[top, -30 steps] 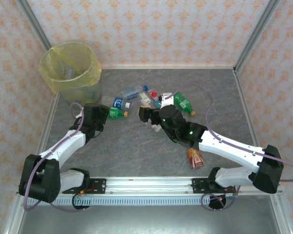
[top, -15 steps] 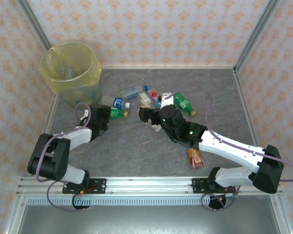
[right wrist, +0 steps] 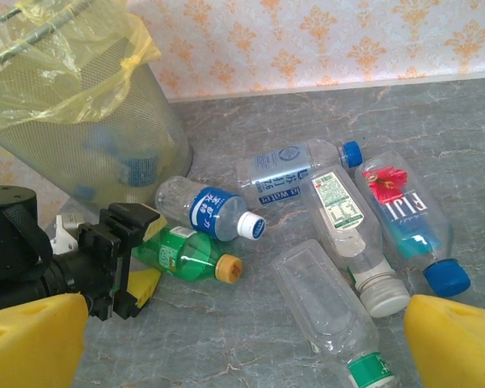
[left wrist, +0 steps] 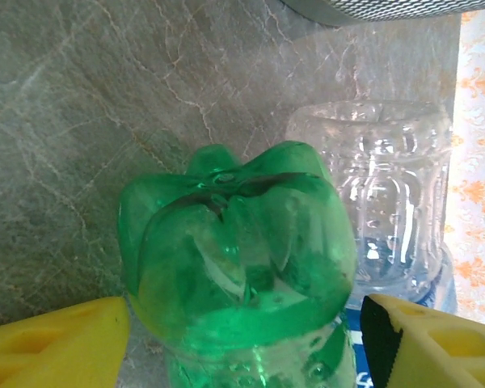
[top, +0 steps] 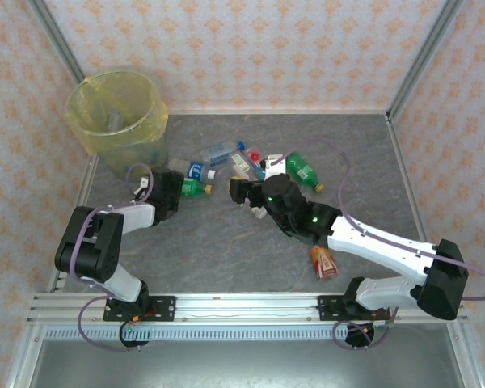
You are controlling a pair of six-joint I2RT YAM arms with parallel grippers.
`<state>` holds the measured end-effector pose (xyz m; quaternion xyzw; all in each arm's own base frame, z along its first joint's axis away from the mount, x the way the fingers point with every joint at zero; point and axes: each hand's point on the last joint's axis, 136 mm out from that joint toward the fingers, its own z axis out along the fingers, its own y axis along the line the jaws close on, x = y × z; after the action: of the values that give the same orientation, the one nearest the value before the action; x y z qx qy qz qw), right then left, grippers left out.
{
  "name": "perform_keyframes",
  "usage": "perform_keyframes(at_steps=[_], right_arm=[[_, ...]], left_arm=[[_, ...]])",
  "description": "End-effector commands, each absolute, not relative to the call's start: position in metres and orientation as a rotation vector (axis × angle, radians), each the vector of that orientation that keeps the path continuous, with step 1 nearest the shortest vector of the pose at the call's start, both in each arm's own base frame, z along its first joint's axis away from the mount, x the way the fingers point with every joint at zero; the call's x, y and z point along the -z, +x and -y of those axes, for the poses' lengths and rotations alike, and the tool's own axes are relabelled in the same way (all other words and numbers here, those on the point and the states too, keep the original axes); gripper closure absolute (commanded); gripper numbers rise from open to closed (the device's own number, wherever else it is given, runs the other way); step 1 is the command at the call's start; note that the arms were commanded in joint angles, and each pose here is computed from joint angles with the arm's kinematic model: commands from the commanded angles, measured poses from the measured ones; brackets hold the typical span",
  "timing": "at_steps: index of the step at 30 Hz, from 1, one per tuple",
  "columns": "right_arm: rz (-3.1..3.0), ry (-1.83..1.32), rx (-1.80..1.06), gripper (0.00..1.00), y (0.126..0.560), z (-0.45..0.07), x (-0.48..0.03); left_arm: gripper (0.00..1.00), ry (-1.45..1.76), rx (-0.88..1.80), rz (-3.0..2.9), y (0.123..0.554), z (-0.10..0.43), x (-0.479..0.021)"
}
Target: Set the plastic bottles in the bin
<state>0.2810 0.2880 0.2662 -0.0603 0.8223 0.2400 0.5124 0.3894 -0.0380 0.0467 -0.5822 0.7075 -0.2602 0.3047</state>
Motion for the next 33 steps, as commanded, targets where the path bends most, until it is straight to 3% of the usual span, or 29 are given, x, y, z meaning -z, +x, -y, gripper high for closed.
perform_keyframes(at_steps=[1,8,14,33], right_arm=[[-1.967,-0.133,-0.539,0.0,0.286,-0.283,-0.272],[-1.975,-0.138,-0.544,0.0,0.285,-0.285,-0.271],[-1.985,-0.139,-0.554,0.0,0.284,-0.285,-0.268],[-1.964,-0.144,-0.625,0.0,0.281,-0.293,-0.281]], left_arm=[[0.24,-1.515,0.68,-1.847,0.402,0.033,-0.052],[0.27,-1.517,0.684,-1.877,0.405,0.035,-0.039],[0.49,-1.494,0.681,-1.877,0.405,0.031,-0.043],[0.52,-1.358,0.809,-1.879,0.359,0.054,-0.124]])
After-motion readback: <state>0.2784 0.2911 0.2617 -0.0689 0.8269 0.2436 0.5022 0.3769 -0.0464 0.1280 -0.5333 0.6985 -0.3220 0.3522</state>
